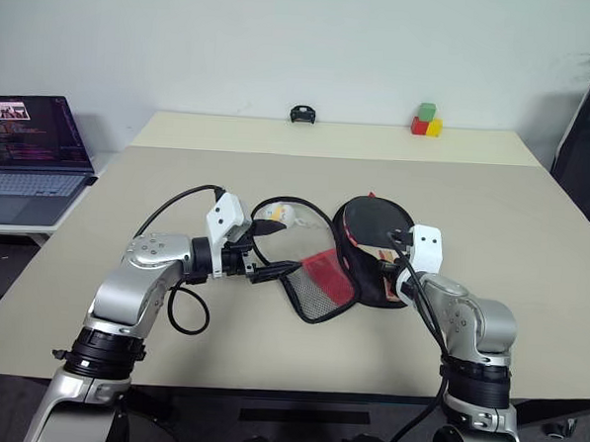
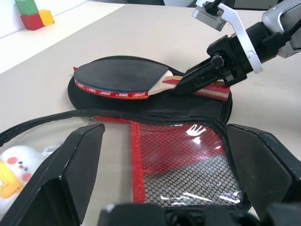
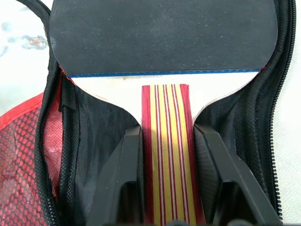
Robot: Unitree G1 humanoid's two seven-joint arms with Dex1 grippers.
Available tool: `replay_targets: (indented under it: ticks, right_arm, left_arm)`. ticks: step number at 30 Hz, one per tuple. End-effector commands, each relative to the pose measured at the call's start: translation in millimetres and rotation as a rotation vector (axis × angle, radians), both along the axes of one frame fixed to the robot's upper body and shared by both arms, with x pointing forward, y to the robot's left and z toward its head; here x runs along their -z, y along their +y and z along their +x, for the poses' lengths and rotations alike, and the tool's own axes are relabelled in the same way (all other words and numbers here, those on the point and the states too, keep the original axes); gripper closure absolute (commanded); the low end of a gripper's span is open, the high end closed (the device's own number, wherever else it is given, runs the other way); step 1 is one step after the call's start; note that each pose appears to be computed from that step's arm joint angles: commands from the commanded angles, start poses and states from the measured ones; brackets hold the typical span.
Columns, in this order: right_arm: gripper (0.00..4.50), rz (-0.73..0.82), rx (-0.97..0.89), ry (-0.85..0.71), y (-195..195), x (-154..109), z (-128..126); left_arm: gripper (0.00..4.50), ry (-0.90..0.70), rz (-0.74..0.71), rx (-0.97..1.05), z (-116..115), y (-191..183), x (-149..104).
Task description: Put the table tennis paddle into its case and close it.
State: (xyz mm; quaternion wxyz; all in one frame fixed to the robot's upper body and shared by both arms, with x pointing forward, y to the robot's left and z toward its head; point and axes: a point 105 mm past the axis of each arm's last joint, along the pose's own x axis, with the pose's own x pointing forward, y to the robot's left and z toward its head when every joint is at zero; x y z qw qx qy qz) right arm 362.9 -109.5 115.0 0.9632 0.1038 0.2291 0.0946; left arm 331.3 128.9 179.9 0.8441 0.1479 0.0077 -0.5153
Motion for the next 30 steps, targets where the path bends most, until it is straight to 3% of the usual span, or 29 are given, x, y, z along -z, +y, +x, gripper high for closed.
replay_targets:
  ticks: [1, 6, 19, 30]
  right_arm:
    - [1.77, 0.035, -0.086, -0.099, 23.3, -25.9, -3.9]
    - [0.01, 0.043, -0.099, -0.096, 27.6, -24.8, -5.9]
    - [0.01, -0.037, -0.112, -0.147, 15.3, -29.9, -7.3]
    - [0.01, 0.023, -0.177, -0.156, 31.3, -34.9, -14.0]
  left_arm:
    - [0.0, -0.065, -0.004, -0.002, -3.0, 1.3, -12.9]
    - [0.0, -0.067, -0.003, -0.003, -2.3, 0.8, -12.6]
    - [0.0, -0.069, -0.008, -0.022, -0.6, 3.7, -12.5]
    - [0.0, -0.071, -0.008, -0.037, 0.3, 6.8, -12.6]
